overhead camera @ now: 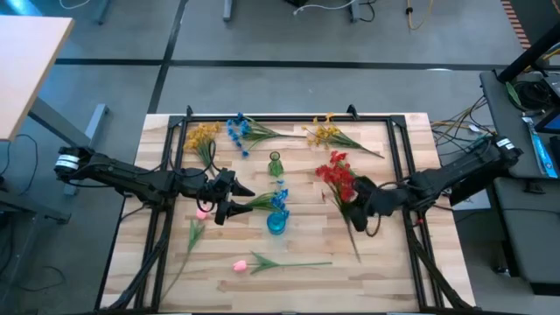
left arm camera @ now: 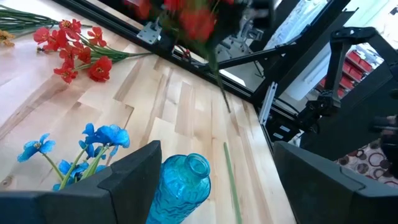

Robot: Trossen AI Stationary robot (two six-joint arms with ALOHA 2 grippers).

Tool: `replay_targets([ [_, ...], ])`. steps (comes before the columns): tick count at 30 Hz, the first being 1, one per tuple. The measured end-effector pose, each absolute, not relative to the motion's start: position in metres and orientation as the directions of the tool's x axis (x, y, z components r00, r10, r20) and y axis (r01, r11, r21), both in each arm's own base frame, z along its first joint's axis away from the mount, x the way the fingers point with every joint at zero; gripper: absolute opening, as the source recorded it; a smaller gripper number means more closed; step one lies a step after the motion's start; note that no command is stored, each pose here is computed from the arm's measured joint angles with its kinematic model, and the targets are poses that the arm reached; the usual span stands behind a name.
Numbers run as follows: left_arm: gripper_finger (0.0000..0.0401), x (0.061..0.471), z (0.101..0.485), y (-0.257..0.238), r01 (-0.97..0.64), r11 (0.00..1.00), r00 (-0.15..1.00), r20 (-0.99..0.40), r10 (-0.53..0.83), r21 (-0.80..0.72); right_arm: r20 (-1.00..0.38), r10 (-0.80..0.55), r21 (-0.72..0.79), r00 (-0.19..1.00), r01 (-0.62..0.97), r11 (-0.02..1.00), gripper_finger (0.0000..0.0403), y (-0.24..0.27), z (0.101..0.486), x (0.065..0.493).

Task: Sort flowers into vase by color
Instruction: Put the bottom red flowers into the green vase

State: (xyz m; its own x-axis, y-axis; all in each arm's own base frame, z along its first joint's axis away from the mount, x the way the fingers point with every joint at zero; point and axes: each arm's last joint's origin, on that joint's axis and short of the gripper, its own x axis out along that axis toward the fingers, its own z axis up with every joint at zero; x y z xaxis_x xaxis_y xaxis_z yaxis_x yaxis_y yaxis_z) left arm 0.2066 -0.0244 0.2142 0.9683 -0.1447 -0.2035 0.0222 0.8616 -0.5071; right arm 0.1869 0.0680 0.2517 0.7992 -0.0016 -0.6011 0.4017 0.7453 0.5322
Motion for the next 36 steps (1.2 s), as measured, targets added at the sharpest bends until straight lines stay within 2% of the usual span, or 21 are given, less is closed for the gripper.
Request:
replay_targets([
  [5,0.0293,0.207,0.214,-0.024,0.02,0.858,0.968,-0.203,-0.145,-0.513,-0.32,0.015,0.438,0.947,0.134,0.889,0.0028,0.069,0.28,0.201],
  [10,0.0293,0.207,0.214,-0.024,0.02,0.858,0.968,-0.203,-0.145,-0.513,-0.091,0.042,0.225,0.995,-0.02,0.974,0.0028,0.066,0.301,0.214],
  [16,0.0293,0.207,0.214,-0.024,0.014,0.845,0.968,-0.203,-0.145,-0.534,0.141,-0.052,-0.045,0.989,0.059,0.997,0.0028,0.048,0.316,0.233],
  [20,0.0293,0.207,0.214,-0.024,0.01,0.835,0.968,-0.203,-0.145,-0.55,0.245,-0.147,-0.136,0.958,0.184,0.973,0.0028,0.027,0.321,0.243],
  [25,0.0293,0.207,0.214,-0.024,0.007,0.831,0.968,-0.203,-0.145,-0.556,0.321,-0.282,-0.095,0.904,0.327,0.94,0.0028,-0.008,0.324,0.251],
  [29,0.0293,0.207,0.214,-0.024,0.007,0.829,0.968,-0.203,-0.145,-0.559,0.32,-0.398,0.116,0.86,0.381,0.917,0.0028,-0.041,0.332,0.259],
  [31,0.0293,0.207,0.215,-0.024,0.007,0.826,0.969,-0.201,-0.145,-0.564,0.283,-0.407,0.156,0.868,0.377,0.913,0.0028,-0.055,0.335,0.266],
  [36,0.0293,0.205,0.22,-0.024,0.025,0.819,0.976,-0.163,-0.145,-0.574,0.139,-0.344,0.132,0.928,0.327,0.936,0.0028,-0.072,0.34,0.293],
])
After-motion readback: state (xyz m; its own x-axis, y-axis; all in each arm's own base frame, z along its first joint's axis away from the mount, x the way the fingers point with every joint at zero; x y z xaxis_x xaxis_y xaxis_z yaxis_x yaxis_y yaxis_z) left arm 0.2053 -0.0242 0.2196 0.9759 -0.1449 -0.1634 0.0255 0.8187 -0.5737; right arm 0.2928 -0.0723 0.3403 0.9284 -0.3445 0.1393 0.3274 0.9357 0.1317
